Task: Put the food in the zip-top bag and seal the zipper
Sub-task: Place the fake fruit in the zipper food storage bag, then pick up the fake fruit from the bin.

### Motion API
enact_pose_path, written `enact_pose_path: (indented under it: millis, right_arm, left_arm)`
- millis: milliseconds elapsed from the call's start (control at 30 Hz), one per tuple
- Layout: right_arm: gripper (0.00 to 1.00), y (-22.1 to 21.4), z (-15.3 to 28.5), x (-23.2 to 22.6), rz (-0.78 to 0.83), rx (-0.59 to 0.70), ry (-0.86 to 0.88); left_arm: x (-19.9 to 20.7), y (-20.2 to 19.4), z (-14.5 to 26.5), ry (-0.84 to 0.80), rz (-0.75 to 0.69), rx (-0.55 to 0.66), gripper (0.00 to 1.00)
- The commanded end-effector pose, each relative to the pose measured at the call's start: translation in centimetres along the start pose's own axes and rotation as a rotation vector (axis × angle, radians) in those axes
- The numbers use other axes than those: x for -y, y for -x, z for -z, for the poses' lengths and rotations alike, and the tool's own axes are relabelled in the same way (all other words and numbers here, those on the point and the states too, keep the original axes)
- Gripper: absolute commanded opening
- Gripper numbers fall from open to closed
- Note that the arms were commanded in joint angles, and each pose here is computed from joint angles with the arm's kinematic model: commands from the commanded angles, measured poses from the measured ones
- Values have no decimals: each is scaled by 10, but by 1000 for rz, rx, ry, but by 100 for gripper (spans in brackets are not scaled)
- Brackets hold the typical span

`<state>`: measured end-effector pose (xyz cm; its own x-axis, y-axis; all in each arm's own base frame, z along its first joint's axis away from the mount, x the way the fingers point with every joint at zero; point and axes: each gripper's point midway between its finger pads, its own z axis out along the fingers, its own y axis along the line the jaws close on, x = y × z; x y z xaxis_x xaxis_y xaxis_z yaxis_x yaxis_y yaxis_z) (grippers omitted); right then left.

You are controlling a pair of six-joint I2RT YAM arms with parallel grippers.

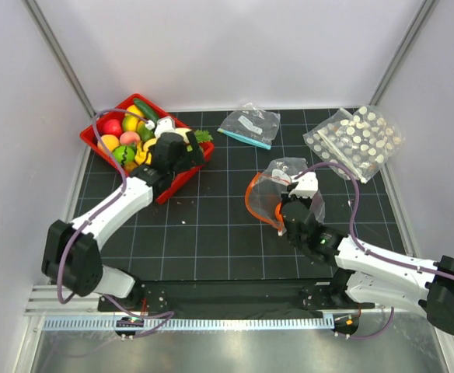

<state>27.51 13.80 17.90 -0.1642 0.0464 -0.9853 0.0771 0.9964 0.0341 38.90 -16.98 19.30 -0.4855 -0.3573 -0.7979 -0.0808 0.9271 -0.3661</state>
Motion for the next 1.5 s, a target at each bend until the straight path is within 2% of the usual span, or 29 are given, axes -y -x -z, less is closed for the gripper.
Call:
enact_pose_path:
  millis: [0, 333, 633, 1067, 1133, 1233, 1300, 1333, 1367, 1467]
  right_arm:
    - [1, 11, -1, 2, -73, 39, -34]
    - [1, 11, -1, 3, -72, 40, -38]
    - [1, 8, -3, 1, -63, 33, -39]
    - [1, 7, -3, 2, -53, 32, -46]
    - [1, 7, -4, 2, -52, 32, -47]
    - [1, 7, -4, 2, -52, 32, -47]
    - [1, 8, -3, 2, -55, 33, -47]
    - [1, 8, -3, 2, -56, 34, -47]
    - [1, 7, -3, 2, -53, 32, -46]
    - [1, 7, -3, 0, -52, 30, -42]
  left_arm:
    - [3, 8, -20, 37, -9, -5, 100]
    - [-14, 1, -73, 157, -50, -75, 100]
    - [-29, 7, -97, 158, -21, -121, 100]
    - [-35, -24, -156, 174, -38, -216, 100]
    - [-38, -29, -162, 179, -36, -228, 96]
    - [-39, -29, -162, 175, -24, -218, 83]
    - [-38, -24, -157, 161, -17, -192, 72]
    - [-38, -22, -154, 158, -15, -183, 64]
    - [-37, -19, -151, 154, -14, -173, 51]
    - [-33, -6, -133, 134, 1, -137, 44]
